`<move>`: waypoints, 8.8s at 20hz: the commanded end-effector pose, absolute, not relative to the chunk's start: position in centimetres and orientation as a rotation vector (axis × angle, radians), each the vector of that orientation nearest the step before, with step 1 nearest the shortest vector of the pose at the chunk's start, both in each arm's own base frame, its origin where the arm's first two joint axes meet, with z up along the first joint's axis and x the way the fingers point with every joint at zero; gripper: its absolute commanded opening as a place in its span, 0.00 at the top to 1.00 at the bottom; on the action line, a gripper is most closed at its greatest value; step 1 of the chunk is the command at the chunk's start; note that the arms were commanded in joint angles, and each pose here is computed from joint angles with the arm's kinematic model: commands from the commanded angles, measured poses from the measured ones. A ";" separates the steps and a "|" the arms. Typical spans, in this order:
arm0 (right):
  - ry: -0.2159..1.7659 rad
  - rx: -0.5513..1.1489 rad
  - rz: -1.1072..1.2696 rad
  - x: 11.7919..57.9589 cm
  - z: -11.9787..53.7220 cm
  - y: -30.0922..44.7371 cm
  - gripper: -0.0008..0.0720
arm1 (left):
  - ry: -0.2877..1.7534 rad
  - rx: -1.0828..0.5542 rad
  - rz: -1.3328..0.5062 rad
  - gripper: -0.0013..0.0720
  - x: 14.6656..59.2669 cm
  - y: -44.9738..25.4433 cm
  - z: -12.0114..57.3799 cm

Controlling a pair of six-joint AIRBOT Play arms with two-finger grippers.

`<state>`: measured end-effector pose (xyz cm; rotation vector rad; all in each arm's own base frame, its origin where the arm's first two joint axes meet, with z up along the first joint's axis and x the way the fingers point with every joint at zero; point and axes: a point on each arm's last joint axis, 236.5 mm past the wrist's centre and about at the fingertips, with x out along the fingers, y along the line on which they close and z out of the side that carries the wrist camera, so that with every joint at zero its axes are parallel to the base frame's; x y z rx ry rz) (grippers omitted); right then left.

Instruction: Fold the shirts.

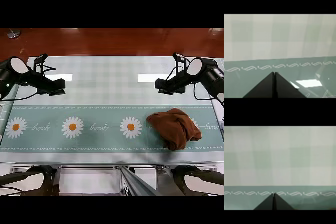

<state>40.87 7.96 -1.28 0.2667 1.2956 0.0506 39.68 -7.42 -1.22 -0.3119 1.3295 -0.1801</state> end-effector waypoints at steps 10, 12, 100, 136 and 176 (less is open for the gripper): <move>1.222 -0.064 -0.085 33.4 9.5 -0.4 0.13 | 1.131 -0.174 -0.311 0.02 37.5 -7.5 8.5; 1.122 0.042 -0.162 29.6 11.4 -1.6 0.13 | 1.059 -0.171 -0.301 0.02 34.5 -7.4 9.6; 1.401 0.821 0.402 29.0 -8.4 27.6 0.30 | 1.304 -0.876 -0.663 0.95 25.3 -17.7 -2.8; 0.739 0.135 0.240 16.1 33.0 6.0 0.94 | 0.467 0.094 0.002 0.95 20.4 0.7 37.4; 1.296 0.921 0.004 20.8 -6.4 3.1 0.14 | 1.191 -0.986 -0.177 0.03 36.4 1.2 -6.6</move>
